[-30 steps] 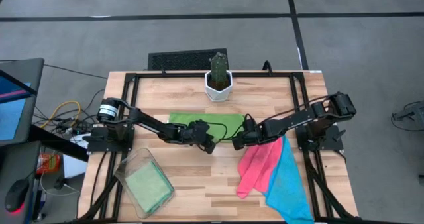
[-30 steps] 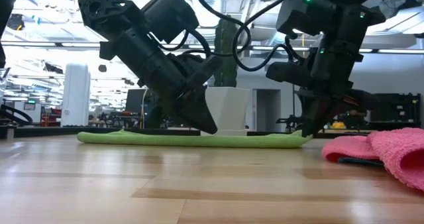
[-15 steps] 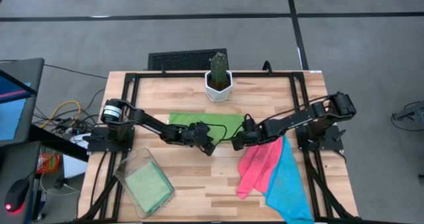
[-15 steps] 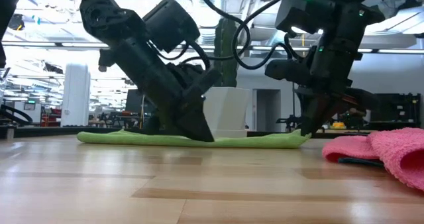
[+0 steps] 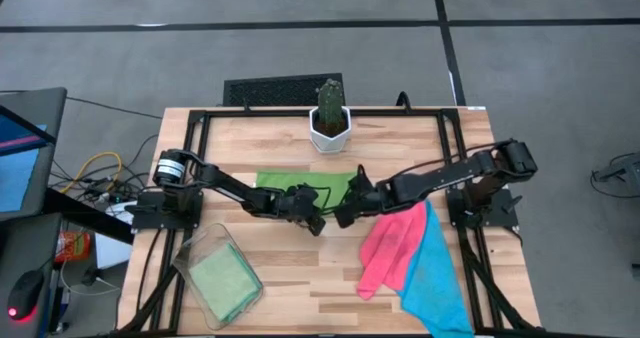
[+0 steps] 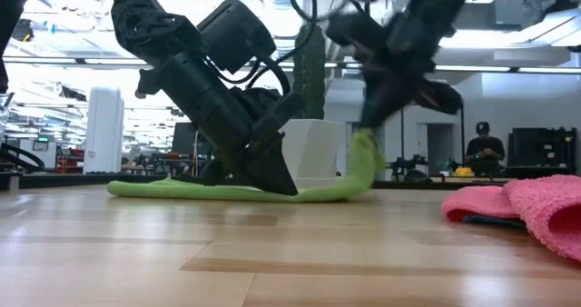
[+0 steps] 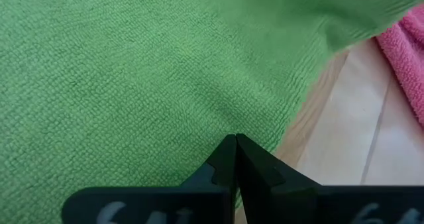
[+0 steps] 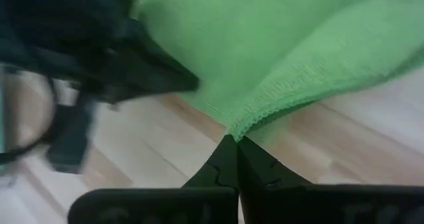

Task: Fold microfiber towels
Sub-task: Fold the green microfiber cloth

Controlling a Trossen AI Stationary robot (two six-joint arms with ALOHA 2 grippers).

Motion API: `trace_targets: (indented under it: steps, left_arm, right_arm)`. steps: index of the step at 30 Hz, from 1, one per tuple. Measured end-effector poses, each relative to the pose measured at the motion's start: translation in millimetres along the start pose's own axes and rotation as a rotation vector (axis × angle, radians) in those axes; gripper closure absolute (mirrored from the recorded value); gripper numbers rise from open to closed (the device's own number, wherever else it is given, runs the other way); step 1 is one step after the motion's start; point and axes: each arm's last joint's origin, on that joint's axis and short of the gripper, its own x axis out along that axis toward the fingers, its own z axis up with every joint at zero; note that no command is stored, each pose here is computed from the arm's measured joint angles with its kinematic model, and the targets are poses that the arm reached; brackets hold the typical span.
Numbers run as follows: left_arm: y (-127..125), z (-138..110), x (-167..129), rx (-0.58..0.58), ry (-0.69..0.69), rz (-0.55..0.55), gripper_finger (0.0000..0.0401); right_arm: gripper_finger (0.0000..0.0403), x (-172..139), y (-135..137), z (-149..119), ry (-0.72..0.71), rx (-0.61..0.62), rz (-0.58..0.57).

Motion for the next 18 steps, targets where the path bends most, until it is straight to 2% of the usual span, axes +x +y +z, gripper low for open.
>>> trace_targets:
  steps: [4,8,10,18]
  left_arm:
    - [0,0,0,-0.002,0.002,-0.012,0.0401]
    - [-1,0,0,-0.008,-0.001,-0.021,0.0401]
    - [-1,1,0,-0.009,-0.004,-0.023,0.0401]
    - [-2,0,1,-0.01,0.003,-0.044,0.0401]
  right_arm:
    - [0.0386,-4,11,9,-0.035,-0.041,0.059]
    - [0.0384,10,13,10,-0.031,-0.034,0.073]
    - [0.0385,18,20,11,-0.03,-0.027,0.117]
    - [0.0383,43,32,9,0.01,-0.068,0.124]
